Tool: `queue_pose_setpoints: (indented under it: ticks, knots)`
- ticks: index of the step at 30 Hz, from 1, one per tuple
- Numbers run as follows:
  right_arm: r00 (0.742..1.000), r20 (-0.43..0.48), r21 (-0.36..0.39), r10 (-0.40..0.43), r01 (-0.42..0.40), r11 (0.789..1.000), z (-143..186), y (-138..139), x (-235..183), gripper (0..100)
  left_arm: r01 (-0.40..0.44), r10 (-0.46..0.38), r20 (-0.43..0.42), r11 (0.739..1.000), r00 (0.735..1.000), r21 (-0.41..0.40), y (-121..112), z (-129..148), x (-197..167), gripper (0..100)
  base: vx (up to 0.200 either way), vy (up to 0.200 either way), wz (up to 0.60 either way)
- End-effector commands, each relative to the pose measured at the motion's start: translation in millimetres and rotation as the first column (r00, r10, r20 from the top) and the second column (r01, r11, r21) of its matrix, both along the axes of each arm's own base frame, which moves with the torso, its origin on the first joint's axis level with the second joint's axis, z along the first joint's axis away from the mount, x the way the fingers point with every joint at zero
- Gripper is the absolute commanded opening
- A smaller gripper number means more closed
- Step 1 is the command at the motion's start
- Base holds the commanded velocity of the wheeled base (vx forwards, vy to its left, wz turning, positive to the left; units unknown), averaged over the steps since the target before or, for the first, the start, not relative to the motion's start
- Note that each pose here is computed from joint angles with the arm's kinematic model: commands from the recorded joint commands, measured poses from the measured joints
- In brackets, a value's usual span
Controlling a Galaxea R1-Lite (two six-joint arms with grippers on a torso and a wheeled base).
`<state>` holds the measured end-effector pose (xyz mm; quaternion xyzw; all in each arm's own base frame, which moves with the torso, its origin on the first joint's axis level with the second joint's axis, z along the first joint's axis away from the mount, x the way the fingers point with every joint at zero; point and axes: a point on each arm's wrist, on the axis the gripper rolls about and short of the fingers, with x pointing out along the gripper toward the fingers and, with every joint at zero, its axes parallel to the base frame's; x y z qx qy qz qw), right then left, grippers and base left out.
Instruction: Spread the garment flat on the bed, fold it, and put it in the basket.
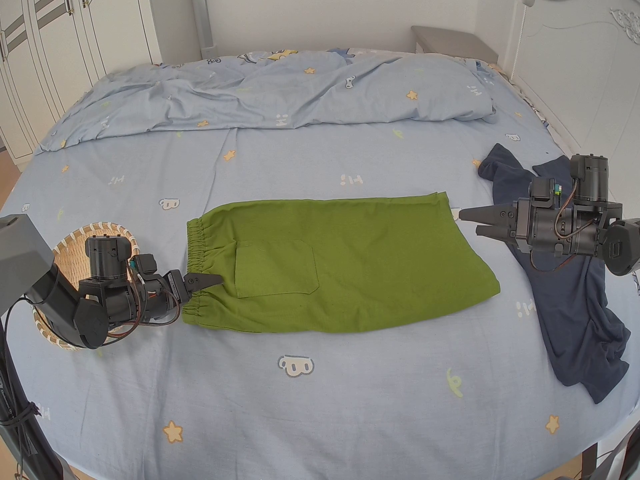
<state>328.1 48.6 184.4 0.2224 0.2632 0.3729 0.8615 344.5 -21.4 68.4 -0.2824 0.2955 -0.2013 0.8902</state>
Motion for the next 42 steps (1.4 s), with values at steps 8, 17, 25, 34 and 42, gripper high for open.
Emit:
queue_pose_setpoints:
  ticks: [8,17,25,34,42]
  knots:
    - [1.000,-0.005,0.000,0.001,-0.001,1.000,-2.2,0.3,2.1,100,0.047,-0.049,-0.022,0.996,0.999,-0.075,-4.3,-3.7,8.8,100,0.000,0.000,0.00]
    - [1.000,-0.006,0.002,-0.008,0.008,1.000,-1.9,-2.5,5.6,100,0.038,-0.044,-0.044,0.990,0.998,-0.135,1.4,-3.1,14.1,0,0.000,0.000,0.00]
    - [0.997,-0.031,-0.001,-0.066,0.066,0.998,-2.7,-16.3,22.7,100,0.029,-0.037,-0.047,0.986,0.998,-0.166,4.9,2.8,13.9,0,0.000,0.000,0.00]
    - [0.964,-0.159,-0.194,-0.214,0.182,0.964,-29.9,-24.9,62.8,100,0.067,-0.071,-0.010,0.978,0.997,-0.199,14.5,21.2,7.4,0,0.000,0.000,0.00]
    - [0.964,-0.177,-0.222,-0.197,0.156,0.963,-54.0,-19.9,86.0,100,0.065,-0.069,-0.013,0.977,0.998,-0.202,14.5,20.8,6.9,0,0.000,0.000,0.00]
